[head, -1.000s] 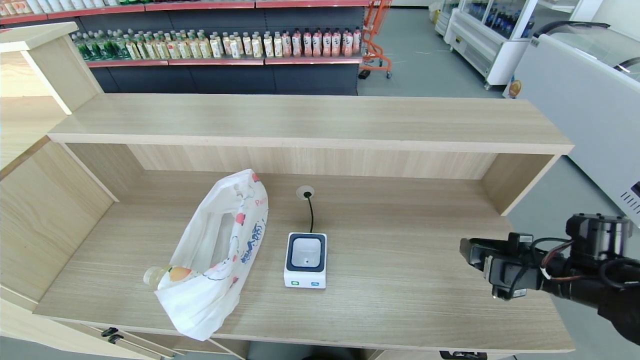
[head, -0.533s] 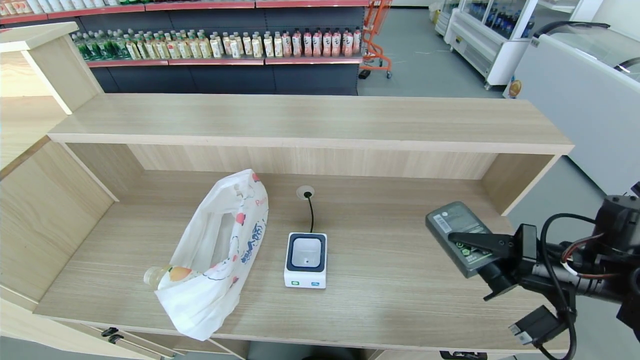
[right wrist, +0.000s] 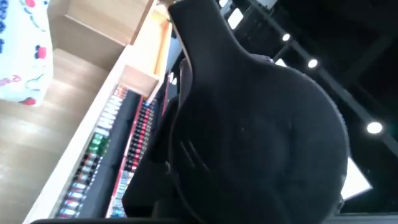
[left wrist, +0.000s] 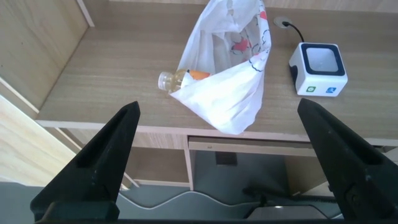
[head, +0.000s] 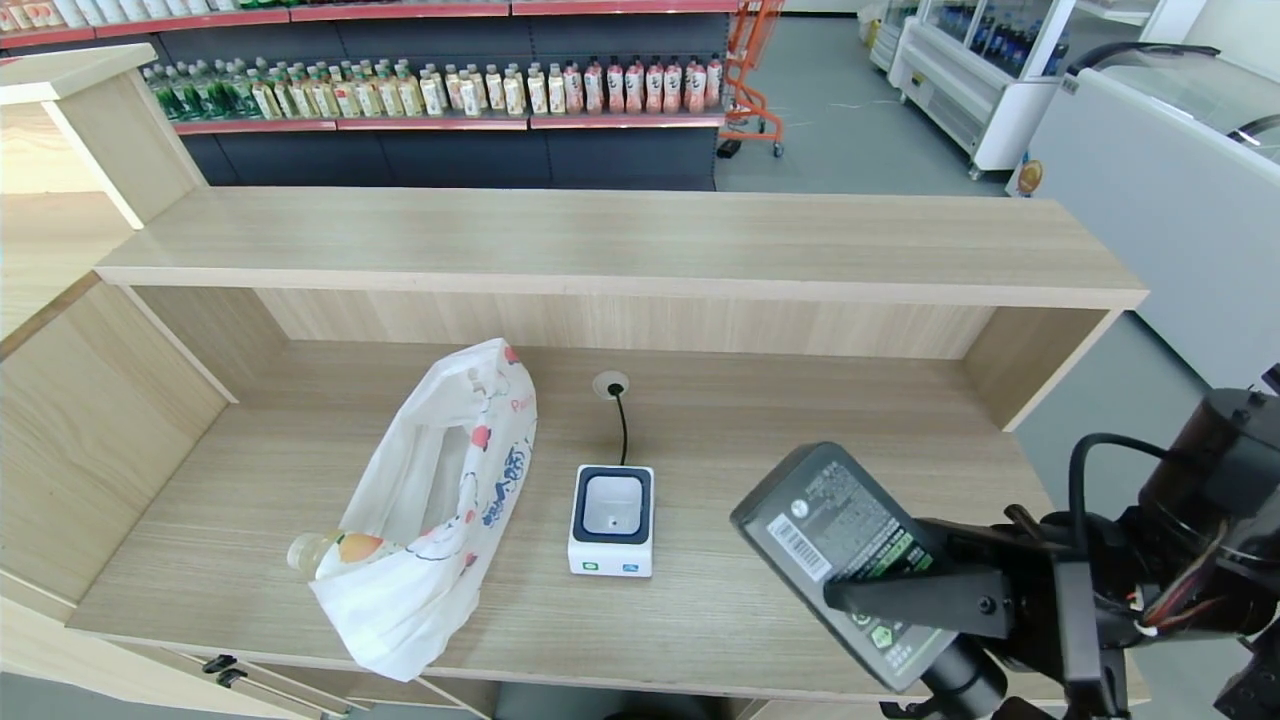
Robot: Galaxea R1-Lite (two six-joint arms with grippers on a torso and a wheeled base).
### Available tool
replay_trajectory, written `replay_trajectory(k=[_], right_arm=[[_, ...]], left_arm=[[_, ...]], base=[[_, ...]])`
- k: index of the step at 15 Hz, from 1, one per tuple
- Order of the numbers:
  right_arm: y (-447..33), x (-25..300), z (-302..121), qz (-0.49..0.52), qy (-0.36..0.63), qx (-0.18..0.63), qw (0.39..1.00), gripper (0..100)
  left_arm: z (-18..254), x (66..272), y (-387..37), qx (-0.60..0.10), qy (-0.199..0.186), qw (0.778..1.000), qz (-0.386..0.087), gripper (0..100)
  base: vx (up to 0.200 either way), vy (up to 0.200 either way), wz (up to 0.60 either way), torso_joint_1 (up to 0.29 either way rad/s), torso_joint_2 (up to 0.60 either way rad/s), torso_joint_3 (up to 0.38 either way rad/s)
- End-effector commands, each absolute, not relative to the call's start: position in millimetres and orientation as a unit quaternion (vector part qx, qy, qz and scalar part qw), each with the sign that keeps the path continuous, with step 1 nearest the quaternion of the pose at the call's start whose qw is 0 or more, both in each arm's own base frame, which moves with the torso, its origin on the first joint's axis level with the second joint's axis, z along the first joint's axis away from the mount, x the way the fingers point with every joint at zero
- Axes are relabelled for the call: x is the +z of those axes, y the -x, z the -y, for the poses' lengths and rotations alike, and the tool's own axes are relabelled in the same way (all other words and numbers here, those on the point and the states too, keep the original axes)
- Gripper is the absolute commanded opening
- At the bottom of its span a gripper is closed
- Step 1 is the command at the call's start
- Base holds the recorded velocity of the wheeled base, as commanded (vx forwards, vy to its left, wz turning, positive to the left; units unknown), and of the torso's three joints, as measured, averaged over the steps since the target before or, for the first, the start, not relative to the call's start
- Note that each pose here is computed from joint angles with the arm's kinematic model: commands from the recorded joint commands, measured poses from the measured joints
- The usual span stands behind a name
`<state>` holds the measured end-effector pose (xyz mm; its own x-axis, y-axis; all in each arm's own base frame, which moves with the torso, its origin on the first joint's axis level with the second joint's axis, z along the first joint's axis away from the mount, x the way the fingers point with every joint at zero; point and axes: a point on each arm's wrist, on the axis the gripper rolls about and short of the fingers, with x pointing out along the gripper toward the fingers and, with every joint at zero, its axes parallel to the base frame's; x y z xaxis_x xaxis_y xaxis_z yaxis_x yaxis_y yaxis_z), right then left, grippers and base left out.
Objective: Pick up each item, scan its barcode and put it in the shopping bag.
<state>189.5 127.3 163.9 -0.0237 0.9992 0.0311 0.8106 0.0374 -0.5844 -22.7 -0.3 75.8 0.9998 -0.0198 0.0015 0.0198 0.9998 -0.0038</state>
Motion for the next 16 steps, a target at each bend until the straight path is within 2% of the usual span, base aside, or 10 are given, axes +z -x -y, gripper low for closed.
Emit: replay_trajectory(k=[1,5,16], right_arm=[[-176.2,168.6,-133.8,0.711,0.639,0.203,0.21,0],[-171.5,163.2,-150.5,0.73,0.613,0.222,0.205,0],[-175.8,156.5,-140.5,0.714,0.629,0.228,0.207,0]], left_arm=[[0.3,75.8,22.7,-0.01,0.002,1.0,0.001,100],[0.3,75.8,22.7,-0.009,0.002,1.0,0.001,100],[0.3,75.8,22.7,-0.01,0.002,1.0,0.001,100]], base=[[0.0,0.0,0.0,0.0,0.0,0.0],[0.0,0.0,0.0,0.0,0.0,0.0],[0.0,0.0,0.0,0.0,0.0,0.0]])
